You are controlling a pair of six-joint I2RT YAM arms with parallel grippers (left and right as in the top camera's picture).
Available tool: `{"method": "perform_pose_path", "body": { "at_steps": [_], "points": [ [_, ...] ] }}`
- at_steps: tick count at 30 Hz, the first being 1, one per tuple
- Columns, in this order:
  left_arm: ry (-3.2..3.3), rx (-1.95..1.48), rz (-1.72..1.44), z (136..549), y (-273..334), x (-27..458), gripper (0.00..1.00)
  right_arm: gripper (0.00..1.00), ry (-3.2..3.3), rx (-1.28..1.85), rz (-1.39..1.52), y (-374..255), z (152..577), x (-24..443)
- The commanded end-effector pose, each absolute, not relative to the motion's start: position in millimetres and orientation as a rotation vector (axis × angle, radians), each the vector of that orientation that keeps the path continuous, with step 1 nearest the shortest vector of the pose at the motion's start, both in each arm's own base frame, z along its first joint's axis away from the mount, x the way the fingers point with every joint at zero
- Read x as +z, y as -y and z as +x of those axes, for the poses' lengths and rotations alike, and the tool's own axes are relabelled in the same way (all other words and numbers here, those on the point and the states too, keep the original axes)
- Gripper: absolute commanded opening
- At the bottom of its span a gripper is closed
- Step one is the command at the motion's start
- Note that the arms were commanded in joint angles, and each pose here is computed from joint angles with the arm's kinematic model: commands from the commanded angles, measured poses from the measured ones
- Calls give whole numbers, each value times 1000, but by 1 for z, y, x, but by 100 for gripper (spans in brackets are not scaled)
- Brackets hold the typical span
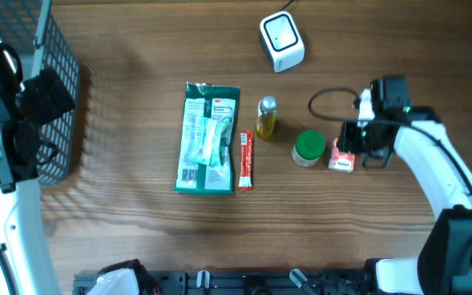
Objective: Scan the item barcode
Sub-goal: 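Set the tissue pack down right of the jar with the right gripper, then lower the right gripper onto the green-capped jar and grasp its lid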
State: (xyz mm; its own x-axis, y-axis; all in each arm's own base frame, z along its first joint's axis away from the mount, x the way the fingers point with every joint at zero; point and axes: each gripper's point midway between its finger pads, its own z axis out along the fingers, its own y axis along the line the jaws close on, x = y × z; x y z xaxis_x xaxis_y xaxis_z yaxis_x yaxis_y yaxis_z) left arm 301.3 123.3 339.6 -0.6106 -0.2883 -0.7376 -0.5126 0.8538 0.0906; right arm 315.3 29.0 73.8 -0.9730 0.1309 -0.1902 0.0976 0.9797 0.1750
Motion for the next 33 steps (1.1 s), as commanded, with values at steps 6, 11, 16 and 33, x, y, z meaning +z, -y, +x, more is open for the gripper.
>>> {"method": "perform_pose_path", "body": {
  "at_steps": [6, 11, 16, 33],
  "points": [
    [-2263, 383, -568, 302, -125, 340, 100, 86, -2827, 275, -60, -77, 340, 142],
    [-2263, 383, -568, 302, -125, 340, 100, 92, -2826, 23, -254, -101, 333, 132],
    [-2263, 383, -568, 302, -125, 340, 100, 100, -2871, -24, -374, -124, 323, 111],
    [-2263, 383, -568, 302, -125, 340, 100, 100, -3032, -96, -393, -112, 308, 31]
  ]
}}
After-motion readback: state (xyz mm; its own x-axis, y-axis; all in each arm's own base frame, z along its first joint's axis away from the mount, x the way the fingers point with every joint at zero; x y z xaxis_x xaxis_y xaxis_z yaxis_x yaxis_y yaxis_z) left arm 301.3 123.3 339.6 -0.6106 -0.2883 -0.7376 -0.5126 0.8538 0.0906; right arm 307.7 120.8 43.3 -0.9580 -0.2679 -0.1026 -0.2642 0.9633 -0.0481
